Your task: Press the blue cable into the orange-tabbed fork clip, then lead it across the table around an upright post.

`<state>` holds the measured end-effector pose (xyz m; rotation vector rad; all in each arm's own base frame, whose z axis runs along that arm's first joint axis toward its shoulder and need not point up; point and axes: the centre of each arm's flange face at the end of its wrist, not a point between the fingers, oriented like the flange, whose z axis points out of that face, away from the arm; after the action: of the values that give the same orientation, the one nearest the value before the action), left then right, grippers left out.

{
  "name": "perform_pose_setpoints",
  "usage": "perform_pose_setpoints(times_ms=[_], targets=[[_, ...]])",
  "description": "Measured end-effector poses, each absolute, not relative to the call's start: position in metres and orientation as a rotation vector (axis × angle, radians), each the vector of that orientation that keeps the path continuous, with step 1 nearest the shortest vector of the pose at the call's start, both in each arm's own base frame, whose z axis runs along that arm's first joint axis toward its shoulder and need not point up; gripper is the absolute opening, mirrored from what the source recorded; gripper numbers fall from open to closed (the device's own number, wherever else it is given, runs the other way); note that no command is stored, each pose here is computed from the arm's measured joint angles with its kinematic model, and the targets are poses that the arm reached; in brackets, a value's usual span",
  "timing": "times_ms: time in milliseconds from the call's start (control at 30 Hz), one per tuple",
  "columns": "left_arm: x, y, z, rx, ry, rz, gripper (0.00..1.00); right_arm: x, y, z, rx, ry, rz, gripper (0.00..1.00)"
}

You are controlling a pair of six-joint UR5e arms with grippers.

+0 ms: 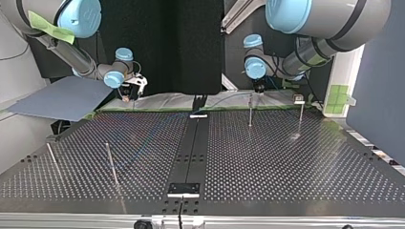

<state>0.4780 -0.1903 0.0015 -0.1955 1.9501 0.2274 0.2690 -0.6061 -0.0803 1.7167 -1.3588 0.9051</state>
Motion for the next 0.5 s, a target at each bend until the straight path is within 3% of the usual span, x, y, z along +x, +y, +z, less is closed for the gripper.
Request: perform_pose_setpoints(times_ms=[500], targets=[[0.475,-0.182,-0.020,-0.188,1.995,0.238,0.00,0.268,-0.606,-0.080,1.717,-1.359,0.903,0.00]])
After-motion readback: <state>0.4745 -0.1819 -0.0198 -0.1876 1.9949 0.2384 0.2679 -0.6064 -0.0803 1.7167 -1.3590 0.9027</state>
